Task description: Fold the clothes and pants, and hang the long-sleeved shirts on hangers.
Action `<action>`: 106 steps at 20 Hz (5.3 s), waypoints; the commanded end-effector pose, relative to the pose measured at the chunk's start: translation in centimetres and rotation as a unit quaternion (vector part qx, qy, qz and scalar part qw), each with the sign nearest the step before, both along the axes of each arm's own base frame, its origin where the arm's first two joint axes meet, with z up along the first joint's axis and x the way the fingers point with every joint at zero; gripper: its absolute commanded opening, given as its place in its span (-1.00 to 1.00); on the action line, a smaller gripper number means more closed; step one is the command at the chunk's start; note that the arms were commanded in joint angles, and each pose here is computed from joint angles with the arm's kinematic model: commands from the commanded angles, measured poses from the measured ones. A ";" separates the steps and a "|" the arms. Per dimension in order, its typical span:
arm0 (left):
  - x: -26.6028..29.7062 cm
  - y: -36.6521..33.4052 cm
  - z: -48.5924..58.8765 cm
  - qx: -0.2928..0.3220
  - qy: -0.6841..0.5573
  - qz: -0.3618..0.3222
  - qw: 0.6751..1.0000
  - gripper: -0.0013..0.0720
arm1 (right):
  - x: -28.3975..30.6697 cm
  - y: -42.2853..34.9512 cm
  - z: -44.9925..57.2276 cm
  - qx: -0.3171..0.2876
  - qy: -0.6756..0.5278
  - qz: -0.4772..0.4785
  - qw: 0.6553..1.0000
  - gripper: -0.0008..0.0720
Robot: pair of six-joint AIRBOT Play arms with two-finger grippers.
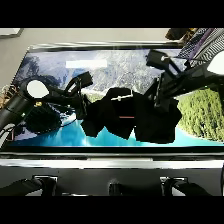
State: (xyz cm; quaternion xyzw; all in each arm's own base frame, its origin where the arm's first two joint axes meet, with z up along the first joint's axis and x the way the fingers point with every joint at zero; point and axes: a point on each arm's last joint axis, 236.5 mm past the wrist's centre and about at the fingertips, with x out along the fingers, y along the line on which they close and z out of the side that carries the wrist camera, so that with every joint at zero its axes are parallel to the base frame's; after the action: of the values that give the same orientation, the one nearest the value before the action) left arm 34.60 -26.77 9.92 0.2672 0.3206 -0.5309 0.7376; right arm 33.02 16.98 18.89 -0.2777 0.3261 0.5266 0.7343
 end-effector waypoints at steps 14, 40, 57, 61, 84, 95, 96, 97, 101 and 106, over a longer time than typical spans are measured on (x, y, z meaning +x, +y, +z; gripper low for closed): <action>-1.9 -1.4 3.6 -0.018 -0.049 -0.027 0.998 -0.90 | 2.5 -15.0 -3.2 0.004 0.015 -0.170 0.985 0.52; -1.2 -1.5 4.0 -0.025 -0.061 -0.017 0.998 -0.89 | 3.9 -9.0 -11.0 0.088 0.152 -0.040 0.984 -0.85; 4.0 -0.2 7.7 -0.136 -0.030 0.186 0.973 0.69 | -2.4 -11.0 1.9 -0.021 -0.043 -0.136 0.989 -0.87; 6.8 2.8 11.8 -0.223 -0.031 0.296 0.928 0.69 | -3.4 -12.8 5.5 -0.027 -0.098 -0.244 0.964 -0.87; 4.5 2.1 15.8 -0.276 -0.025 0.303 0.912 0.69 | -15.5 -32.7 18.7 0.017 -0.208 -0.808 0.551 -0.87; 4.4 2.0 15.6 -0.274 -0.023 0.302 0.913 0.69 | -12.1 -41.0 24.4 -0.027 -0.287 -0.881 0.376 -0.87; 4.4 2.0 15.6 -0.274 -0.022 0.302 0.913 0.69 | -11.7 -41.6 24.9 -0.036 -0.296 -0.881 0.367 -0.87; 4.4 2.0 15.6 -0.274 -0.022 0.302 0.913 0.69 | -11.4 -42.3 25.2 -0.039 -0.303 -0.882 0.359 -0.87; 4.4 2.1 15.5 -0.273 -0.021 0.302 0.913 0.69 | -12.6 -45.4 26.1 -0.024 -0.324 -0.896 0.303 -0.87; 4.5 2.0 15.3 -0.272 -0.019 0.303 0.913 0.69 | -13.5 -47.5 28.2 0.001 -0.370 -0.890 0.268 -0.87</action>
State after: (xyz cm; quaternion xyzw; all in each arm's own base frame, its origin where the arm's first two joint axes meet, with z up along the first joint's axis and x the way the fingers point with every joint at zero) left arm 39.04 -24.74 25.33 -0.0432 0.2139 -0.3438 0.9134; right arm 19.83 -29.32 45.63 0.0209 0.1035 -0.6050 0.7892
